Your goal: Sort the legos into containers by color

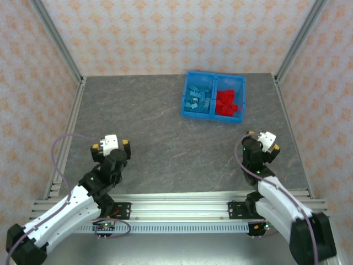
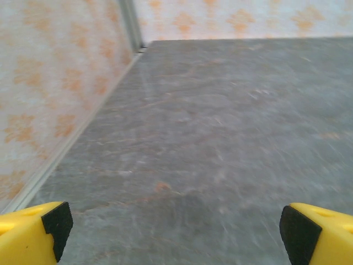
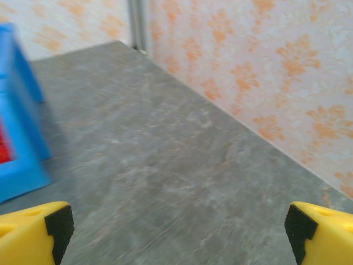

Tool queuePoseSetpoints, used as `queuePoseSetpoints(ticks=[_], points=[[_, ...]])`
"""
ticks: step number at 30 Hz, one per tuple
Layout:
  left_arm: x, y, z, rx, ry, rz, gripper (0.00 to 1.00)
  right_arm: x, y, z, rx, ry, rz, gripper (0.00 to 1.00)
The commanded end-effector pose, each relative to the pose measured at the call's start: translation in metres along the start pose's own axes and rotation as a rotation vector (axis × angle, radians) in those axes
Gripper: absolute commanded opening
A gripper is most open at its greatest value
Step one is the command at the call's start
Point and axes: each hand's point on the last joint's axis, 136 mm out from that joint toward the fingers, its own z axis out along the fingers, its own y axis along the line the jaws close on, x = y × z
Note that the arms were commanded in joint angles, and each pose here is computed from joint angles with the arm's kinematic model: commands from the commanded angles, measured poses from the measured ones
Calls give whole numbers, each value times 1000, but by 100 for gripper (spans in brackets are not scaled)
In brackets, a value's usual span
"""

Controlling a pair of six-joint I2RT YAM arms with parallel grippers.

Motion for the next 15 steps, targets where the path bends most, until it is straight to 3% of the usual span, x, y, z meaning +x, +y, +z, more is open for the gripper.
queuePoseSetpoints(ticks=[1, 5, 6, 10, 11, 13, 15], points=[[-32, 0, 19, -14, -97, -120, 100, -29, 29, 24, -43, -69, 111, 99], [-23, -7, 55, -12, -61, 15, 100, -26, 69, 66, -107, -43, 4, 100], [-19, -7, 63, -13, -56, 24, 100, -17, 80, 67, -158, 44, -50, 100], [-3, -5, 104, 36, -23, -73, 100, 3, 87, 65, -300, 33, -25, 99], [-3, -7, 112, 57, -4, -87, 100, -5, 84, 66, -293, -34, 14, 99], [-6, -16, 129, 118, 0, -112, 100, -1, 82, 66, -273, 43, -14, 99], [0, -28, 146, 179, 34, -118, 100, -5, 82, 66, -278, -17, 3, 99]])
